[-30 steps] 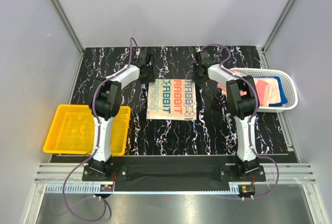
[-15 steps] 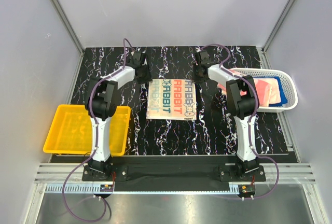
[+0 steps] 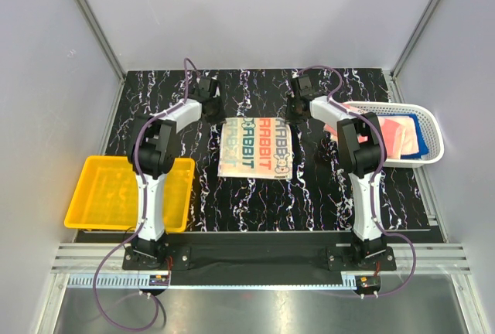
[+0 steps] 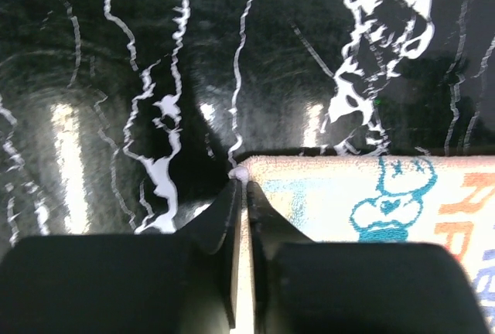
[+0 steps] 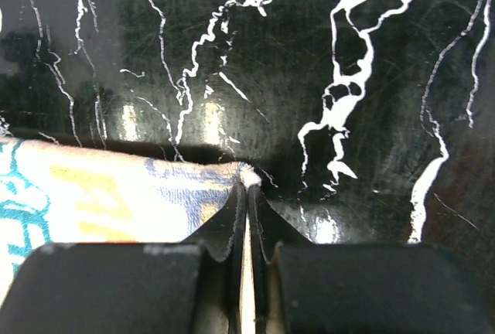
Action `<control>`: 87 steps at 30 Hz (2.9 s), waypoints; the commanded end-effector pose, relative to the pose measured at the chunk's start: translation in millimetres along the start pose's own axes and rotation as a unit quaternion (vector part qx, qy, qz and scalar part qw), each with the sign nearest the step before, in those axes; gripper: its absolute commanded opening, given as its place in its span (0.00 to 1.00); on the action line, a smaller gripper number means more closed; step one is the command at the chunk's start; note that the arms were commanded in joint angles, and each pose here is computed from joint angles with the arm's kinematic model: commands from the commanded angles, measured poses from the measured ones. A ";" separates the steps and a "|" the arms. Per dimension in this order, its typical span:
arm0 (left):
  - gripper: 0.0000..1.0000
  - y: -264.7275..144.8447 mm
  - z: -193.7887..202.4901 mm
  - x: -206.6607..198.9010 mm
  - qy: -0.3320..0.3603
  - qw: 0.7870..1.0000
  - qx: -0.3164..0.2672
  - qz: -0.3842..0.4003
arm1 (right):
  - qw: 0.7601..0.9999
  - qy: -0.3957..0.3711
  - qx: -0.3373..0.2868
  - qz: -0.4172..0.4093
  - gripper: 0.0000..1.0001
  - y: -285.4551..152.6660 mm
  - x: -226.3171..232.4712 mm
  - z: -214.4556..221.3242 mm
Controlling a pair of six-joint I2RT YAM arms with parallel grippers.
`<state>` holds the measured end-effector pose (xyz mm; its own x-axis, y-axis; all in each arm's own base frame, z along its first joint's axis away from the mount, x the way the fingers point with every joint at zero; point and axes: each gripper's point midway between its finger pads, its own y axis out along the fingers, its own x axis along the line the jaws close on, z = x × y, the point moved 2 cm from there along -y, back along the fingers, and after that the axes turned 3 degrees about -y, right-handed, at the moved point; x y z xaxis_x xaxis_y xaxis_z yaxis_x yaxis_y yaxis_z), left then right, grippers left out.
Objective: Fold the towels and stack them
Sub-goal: Fold the towel
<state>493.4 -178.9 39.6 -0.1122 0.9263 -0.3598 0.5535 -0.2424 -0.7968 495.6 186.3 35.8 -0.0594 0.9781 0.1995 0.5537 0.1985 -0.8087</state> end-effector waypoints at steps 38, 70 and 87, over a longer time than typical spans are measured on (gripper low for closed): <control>0.00 -122.3 46.7 -11.5 -0.050 0.983 -0.118 0.130 | 0.991 0.044 -0.084 -0.093 0.00 -129.1 23.9 56.6; 0.00 -150.8 113.7 12.7 -0.026 0.991 -0.082 0.102 | 0.990 0.056 -0.062 -0.114 0.00 -167.2 30.1 120.9; 0.00 -176.1 106.5 14.1 -0.022 0.991 -0.098 0.087 | 0.989 0.055 -0.076 -0.112 0.00 -191.6 26.1 127.8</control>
<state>297.8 -160.0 100.1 -0.0480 0.8500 -0.5245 0.6595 -0.3674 -0.6558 285.3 184.6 114.6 -0.1105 0.8927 0.4369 0.6341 0.4018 -0.6607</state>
